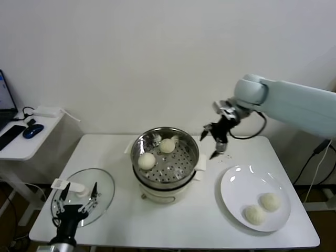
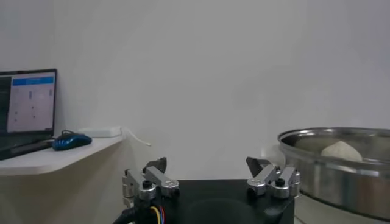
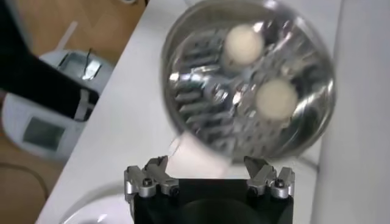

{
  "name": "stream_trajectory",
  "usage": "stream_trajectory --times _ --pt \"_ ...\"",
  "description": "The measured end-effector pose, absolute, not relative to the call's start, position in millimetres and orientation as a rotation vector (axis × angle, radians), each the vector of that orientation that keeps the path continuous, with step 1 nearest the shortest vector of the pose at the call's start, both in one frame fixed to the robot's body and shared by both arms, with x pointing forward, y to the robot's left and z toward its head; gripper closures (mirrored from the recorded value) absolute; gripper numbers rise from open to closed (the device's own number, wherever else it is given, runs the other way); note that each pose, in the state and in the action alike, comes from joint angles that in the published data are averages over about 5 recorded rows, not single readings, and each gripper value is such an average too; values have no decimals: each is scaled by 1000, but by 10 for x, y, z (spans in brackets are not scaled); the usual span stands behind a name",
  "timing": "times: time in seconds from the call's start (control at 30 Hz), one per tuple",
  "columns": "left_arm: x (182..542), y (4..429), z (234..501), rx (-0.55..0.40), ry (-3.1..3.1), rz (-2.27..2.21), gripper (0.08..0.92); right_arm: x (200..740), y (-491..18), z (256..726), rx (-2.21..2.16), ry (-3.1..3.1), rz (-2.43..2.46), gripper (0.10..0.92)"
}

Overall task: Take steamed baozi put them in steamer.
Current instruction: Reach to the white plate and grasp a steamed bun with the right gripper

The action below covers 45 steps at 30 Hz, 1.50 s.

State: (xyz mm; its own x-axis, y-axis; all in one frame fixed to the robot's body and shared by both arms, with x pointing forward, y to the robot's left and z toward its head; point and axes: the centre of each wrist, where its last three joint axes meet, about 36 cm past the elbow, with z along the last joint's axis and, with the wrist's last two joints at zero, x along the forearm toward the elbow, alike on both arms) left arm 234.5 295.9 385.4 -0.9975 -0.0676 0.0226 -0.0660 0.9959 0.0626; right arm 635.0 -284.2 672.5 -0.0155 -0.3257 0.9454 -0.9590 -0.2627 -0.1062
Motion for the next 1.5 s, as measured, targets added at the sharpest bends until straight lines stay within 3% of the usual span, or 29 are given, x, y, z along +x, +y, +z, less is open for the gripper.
stream_trajectory --times 0.37,0.67,1.5 --pt "2281 2935 3876 104 -3108 -110 177 5762 -3779 5967 1592 -1322 1223 200" --pt "2236 2914 3882 97 -3107 -114 177 5386 -4210 5363 1523 -1284 1161 200" --pt "2213 2952 3846 114 -3102 -111 177 5328 -4052 4640 1471 -1218 1156 200"
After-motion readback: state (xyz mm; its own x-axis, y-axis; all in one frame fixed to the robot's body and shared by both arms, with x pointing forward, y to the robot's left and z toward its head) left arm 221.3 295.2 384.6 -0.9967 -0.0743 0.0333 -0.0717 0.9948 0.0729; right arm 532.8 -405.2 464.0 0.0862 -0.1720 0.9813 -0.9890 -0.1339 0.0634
